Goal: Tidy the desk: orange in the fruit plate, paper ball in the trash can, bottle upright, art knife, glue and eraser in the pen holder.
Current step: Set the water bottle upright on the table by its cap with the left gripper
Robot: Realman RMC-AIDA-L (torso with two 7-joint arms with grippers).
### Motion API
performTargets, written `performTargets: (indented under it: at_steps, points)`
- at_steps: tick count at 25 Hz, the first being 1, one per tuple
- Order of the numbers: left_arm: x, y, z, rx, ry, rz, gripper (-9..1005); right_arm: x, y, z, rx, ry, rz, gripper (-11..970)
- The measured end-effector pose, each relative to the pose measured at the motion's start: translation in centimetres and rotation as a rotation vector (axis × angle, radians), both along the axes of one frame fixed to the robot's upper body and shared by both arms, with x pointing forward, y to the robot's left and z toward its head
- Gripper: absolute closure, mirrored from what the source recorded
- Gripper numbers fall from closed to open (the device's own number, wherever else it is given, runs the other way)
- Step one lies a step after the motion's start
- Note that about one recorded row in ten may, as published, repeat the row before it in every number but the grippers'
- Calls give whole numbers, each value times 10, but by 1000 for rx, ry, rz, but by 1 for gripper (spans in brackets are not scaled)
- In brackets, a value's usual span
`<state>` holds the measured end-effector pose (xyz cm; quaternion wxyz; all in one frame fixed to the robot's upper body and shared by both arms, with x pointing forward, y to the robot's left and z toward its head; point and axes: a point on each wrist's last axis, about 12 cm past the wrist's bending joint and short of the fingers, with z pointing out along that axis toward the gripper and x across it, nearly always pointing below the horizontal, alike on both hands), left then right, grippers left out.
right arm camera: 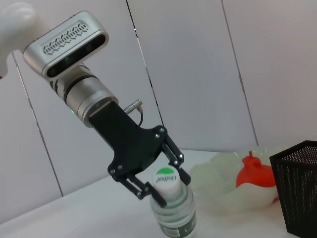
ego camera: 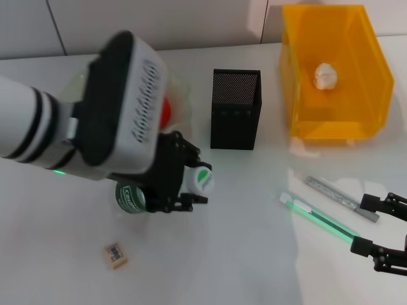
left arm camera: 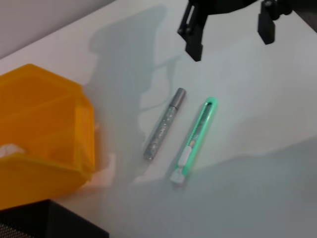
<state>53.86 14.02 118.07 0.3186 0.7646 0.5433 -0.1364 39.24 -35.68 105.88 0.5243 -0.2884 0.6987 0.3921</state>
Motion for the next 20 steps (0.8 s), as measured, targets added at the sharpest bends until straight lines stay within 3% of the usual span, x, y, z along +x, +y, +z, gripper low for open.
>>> performTargets:
  at_steps: [11,20]
  points:
    - [0,66,8,-198,37,215,522,7,2,3,10,-2,14,112]
    - [-11,96,8,-328,78,282,510,12,5,5,17,-11,32,112]
